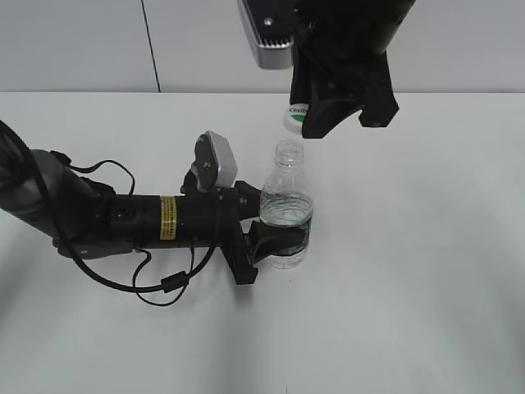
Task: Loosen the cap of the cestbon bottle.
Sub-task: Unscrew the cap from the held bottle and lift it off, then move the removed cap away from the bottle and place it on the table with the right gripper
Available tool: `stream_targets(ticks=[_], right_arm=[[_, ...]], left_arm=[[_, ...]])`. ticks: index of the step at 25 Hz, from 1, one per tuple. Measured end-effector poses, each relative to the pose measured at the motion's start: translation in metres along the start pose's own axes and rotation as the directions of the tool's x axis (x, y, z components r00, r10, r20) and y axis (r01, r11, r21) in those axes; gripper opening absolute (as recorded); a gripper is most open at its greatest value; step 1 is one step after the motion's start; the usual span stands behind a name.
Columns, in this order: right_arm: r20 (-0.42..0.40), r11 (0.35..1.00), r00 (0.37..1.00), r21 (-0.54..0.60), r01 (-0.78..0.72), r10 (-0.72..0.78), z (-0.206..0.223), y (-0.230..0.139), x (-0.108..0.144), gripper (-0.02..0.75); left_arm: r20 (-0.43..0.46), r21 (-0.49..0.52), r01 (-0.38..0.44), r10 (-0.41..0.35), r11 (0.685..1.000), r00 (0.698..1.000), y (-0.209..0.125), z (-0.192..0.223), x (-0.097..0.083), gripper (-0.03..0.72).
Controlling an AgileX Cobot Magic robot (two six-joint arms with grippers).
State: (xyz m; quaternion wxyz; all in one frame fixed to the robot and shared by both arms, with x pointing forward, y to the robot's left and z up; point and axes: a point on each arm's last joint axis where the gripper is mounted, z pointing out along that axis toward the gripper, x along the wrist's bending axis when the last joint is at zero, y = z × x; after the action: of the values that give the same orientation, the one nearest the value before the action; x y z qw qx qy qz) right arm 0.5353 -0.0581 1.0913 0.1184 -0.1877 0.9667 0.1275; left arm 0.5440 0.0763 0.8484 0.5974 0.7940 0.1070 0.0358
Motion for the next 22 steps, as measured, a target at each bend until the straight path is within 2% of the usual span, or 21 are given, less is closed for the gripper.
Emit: stream_targets(ticks=[2,4,5,8,11,13,17,22], right_arm=[[0.016,0.989,0.989,-0.008,-0.150,0.150,-0.008,0.001,0.001,0.300],[0.021,0.924,0.924,-0.020,-0.382,0.383,-0.012,0.001,0.002,0.300],[0.020,0.873,0.873,-0.025,-0.488,0.488,-0.014,0.001,0.003,0.300],[0.010,0.627,0.627,-0.033,-0.778,0.779,-0.016,0.001,0.003,0.300],[0.002,0.433,0.433,-0.033,-0.901,0.902,-0.016,0.001,0.003,0.300],[-0.001,0.349,0.349,-0.032,-0.937,0.937,-0.016,0.001,0.004,0.300],[0.019,0.296,0.295,-0.031,-0.955,0.955,-0.016,-0.005,0.002,0.300],[0.062,0.234,0.232,-0.036,-0.972,0.971,-0.019,-0.031,-0.005,0.299]], left_arm=[[0.000,0.000,0.000,0.000,1.000,1.000,0.000,0.000,0.000,0.366],[0.000,0.000,0.000,0.000,1.000,1.000,0.000,0.000,0.000,0.366],[0.000,0.000,0.000,0.000,1.000,1.000,0.000,0.000,0.000,0.366],[0.000,0.000,0.000,0.000,1.000,1.000,0.000,0.000,0.000,0.366],[0.000,0.000,0.000,0.000,1.000,1.000,0.000,0.000,0.000,0.366],[0.000,0.000,0.000,0.000,1.000,1.000,0.000,0.000,0.000,0.366],[0.000,0.000,0.000,0.000,1.000,1.000,0.000,0.000,0.000,0.366],[0.000,0.001,0.000,0.000,1.000,1.000,0.000,0.000,0.000,0.363]])
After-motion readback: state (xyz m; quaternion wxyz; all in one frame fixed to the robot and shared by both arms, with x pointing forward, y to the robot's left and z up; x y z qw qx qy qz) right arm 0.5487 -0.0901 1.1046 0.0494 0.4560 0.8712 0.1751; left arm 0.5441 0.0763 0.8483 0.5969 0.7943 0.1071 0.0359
